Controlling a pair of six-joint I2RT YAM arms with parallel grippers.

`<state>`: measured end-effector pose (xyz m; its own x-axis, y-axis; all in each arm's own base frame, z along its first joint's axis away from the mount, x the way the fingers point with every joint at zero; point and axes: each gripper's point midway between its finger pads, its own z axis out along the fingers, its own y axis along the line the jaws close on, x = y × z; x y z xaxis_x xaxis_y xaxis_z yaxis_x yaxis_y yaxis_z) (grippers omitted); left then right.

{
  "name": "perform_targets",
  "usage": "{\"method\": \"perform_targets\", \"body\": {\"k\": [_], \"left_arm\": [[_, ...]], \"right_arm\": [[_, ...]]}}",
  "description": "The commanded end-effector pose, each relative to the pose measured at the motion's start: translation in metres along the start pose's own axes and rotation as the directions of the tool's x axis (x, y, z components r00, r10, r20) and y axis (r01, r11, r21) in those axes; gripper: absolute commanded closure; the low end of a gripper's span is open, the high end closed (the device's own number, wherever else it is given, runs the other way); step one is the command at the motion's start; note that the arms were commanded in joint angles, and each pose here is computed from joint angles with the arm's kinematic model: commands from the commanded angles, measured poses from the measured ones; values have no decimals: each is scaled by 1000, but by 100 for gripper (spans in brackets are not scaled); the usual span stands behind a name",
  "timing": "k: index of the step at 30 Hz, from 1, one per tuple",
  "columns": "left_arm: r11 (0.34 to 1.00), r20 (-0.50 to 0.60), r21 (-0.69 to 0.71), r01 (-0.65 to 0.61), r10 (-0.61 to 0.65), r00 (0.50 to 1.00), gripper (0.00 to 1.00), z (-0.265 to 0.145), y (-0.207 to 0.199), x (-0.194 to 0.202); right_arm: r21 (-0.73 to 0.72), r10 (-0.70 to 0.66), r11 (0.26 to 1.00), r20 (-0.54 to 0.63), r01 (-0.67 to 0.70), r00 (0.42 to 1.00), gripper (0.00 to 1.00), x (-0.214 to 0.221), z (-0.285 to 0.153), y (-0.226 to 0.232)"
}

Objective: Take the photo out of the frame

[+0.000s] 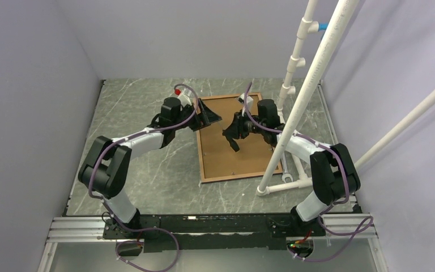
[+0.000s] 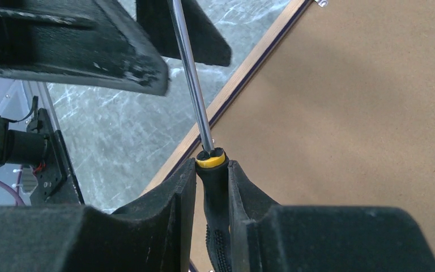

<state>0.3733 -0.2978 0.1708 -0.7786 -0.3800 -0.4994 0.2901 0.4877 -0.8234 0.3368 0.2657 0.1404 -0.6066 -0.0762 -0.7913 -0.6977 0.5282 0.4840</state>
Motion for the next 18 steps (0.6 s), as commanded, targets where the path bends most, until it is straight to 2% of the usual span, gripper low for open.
{"method": "perform_targets", "body": {"k": [1, 5, 7, 15, 16, 18], "left_arm": [[999, 54, 42, 19, -21, 998, 15, 21, -24, -12], [997, 42, 56, 46, -49, 998, 27, 32, -31, -7], [998, 38, 42, 47, -49, 998, 37, 35, -32, -5], [996, 21, 5, 88, -88, 996, 89, 32, -28, 2], [995, 15, 5, 98, -98, 995, 93, 31, -28, 3], [992, 3, 10, 123, -123, 992, 100, 31, -28, 7]], "right_arm": [[-46, -105, 993, 75, 108, 992, 100, -35, -1, 17], [-36, -108, 993, 72, 111, 992, 100, -32, -3, 17], [-28, -107, 994, 70, 109, 992, 100, -31, -3, 17], [65, -77, 995, 77, 72, 994, 100, -33, -7, 6], [79, -67, 995, 82, 61, 994, 97, -34, -8, 5], [106, -45, 994, 85, 36, 995, 85, -33, -11, 2]]}}
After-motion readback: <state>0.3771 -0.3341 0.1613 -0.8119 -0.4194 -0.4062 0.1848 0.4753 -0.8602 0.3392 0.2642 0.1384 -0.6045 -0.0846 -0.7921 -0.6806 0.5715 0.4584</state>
